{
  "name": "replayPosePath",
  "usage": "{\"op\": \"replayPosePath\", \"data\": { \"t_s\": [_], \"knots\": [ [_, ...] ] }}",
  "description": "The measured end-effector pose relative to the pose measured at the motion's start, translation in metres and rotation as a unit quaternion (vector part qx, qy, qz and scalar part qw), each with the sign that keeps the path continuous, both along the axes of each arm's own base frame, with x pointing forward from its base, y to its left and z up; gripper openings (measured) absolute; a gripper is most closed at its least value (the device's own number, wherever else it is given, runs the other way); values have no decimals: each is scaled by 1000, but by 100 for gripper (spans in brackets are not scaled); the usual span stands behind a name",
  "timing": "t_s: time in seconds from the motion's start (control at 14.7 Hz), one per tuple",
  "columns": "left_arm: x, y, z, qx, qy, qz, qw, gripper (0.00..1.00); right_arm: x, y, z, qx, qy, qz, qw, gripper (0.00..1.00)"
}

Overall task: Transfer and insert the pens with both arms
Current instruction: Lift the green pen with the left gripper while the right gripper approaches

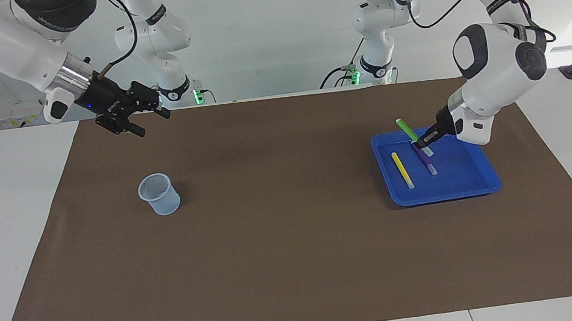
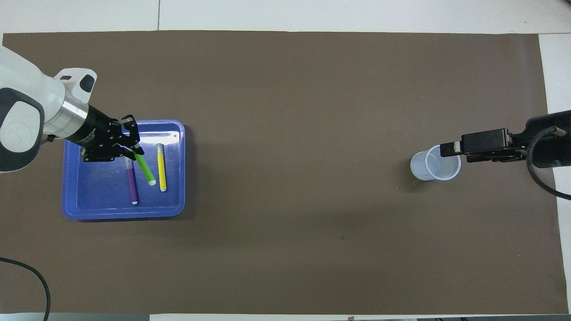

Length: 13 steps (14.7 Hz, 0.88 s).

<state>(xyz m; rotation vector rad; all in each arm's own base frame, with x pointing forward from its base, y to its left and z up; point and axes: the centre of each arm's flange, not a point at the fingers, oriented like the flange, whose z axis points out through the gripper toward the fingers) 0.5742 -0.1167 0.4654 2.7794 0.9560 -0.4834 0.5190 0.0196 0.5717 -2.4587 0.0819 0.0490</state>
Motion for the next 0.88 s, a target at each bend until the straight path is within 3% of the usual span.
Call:
{"op": "replayPosePath", "data": {
  "t_s": [0.27, 0.48, 0.61, 0.75, 0.88],
  "knots": [
    [-22, -86, 18, -16, 79, 165, 983, 17, -3, 31, -6, 89, -8, -33, 995, 100],
    [-32, -132, 29, -32, 121, 272, 954, 17, -9, 48, -10, 100, -12, -39, 994, 100],
    [-37, -153, 33, -61, 146, 305, 939, 17, -11, 60, -13, 97, -22, -44, 994, 99],
    [-40, -172, 31, -88, 160, 339, 923, 17, -10, 92, -14, 92, -31, -59, 994, 96],
    [-46, -197, 28, -104, 157, 372, 909, 17, -14, 129, -12, 89, -38, -63, 993, 94]
  ]
}}
